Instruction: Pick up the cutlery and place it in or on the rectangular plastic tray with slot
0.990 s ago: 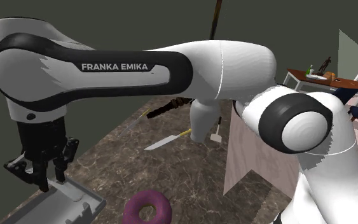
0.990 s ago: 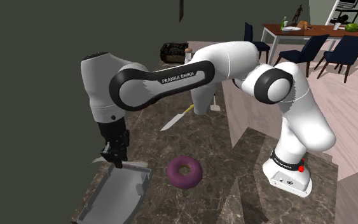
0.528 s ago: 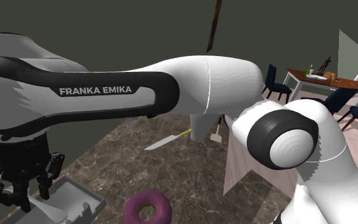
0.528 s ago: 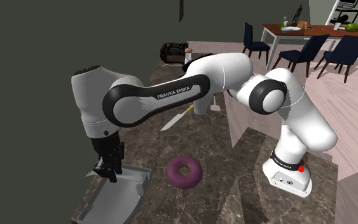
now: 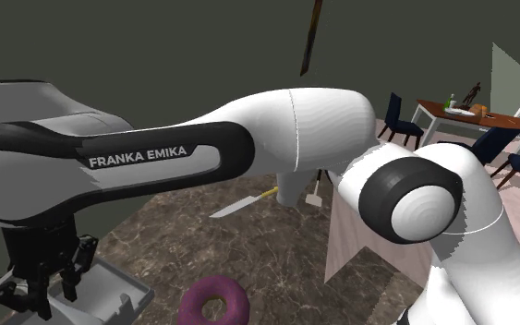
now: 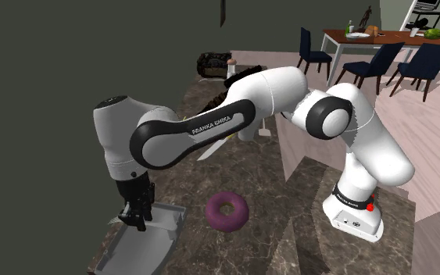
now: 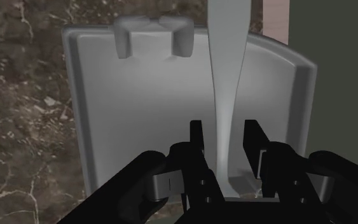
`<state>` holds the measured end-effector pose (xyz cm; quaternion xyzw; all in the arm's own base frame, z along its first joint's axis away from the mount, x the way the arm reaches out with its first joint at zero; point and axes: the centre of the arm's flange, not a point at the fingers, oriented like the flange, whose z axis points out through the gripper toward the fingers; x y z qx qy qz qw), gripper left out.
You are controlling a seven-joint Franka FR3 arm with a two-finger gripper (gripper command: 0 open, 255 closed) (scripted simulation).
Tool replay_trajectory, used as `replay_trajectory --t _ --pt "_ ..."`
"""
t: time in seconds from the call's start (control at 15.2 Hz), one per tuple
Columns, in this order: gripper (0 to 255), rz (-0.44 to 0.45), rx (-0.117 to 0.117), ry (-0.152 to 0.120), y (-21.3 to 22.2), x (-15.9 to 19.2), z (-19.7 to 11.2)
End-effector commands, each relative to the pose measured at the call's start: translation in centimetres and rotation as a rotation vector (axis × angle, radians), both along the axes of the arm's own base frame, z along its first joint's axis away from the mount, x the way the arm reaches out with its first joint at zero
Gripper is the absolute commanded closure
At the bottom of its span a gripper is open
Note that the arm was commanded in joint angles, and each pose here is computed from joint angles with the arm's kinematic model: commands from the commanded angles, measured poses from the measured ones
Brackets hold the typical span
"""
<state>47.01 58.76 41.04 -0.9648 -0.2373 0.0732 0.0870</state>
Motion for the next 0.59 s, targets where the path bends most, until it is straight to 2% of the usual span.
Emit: replay_trajectory --t 0.0,0.26,0.33,0.53 --pt "255 0.0 0.001 0.0 0.01 0.01 -0.09" --pt "255 0.0 0.001 0.0 0.01 0.01 -0.09" --pt "0 0.0 0.001 0.0 0.01 0.01 -0.09" --pt "0 0.0 0.001 0.0 0.01 0.01 -0.09"
